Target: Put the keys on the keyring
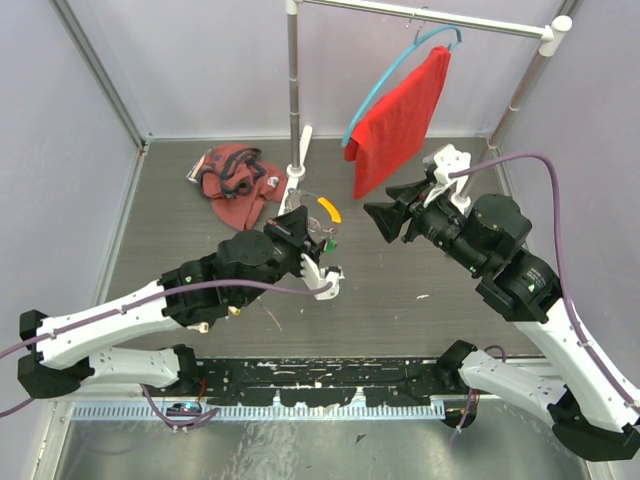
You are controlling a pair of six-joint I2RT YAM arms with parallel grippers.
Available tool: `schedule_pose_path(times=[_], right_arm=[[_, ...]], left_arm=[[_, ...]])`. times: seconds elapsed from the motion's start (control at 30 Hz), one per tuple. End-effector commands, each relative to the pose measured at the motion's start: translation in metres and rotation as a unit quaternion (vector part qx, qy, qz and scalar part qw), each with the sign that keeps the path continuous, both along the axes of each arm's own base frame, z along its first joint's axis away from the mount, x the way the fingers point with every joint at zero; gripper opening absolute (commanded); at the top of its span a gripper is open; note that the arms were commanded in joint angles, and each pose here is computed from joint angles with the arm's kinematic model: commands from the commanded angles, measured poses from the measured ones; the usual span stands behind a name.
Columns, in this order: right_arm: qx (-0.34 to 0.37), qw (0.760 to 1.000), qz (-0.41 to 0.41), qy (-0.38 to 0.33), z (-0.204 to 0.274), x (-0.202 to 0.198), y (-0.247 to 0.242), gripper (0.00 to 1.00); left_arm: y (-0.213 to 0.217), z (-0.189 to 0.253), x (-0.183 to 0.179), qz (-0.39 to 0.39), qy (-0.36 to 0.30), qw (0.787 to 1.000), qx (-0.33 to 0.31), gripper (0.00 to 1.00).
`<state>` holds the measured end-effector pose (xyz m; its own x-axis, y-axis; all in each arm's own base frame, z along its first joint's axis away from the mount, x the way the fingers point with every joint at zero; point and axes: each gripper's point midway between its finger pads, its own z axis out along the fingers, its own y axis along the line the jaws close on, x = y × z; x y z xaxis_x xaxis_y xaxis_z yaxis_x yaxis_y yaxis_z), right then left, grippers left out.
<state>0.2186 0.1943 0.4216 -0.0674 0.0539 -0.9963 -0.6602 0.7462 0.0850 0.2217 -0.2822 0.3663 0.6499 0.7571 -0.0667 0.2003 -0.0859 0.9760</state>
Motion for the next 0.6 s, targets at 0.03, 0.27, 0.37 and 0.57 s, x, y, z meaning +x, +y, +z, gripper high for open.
schedule_pose_path(times=[0.03, 0.27, 0.37, 0.57], right_arm=[[0.034, 0.998, 0.023, -0.042, 0.029, -0.009, 0.003, 0.58], [0.054, 0.995, 0.061, -0.063, 0.045, -0.027, 0.005, 0.56], [0.061, 0.994, 0.063, -0.064, 0.047, -0.03, 0.005, 0.55], [0.07, 0.992, 0.081, -0.068, 0.053, -0.038, 0.006, 0.52]], left_arm=[[-0.01, 0.018, -0.021, -0.036, 0.107, 0.981, -0.157, 0.0], [-0.01, 0.043, -0.047, -0.1, 0.161, 0.947, -0.26, 0.0], [-0.011, 0.046, -0.051, -0.111, 0.171, 0.94, -0.274, 0.0], [-0.014, 0.05, -0.051, -0.112, 0.174, 0.935, -0.287, 0.0]])
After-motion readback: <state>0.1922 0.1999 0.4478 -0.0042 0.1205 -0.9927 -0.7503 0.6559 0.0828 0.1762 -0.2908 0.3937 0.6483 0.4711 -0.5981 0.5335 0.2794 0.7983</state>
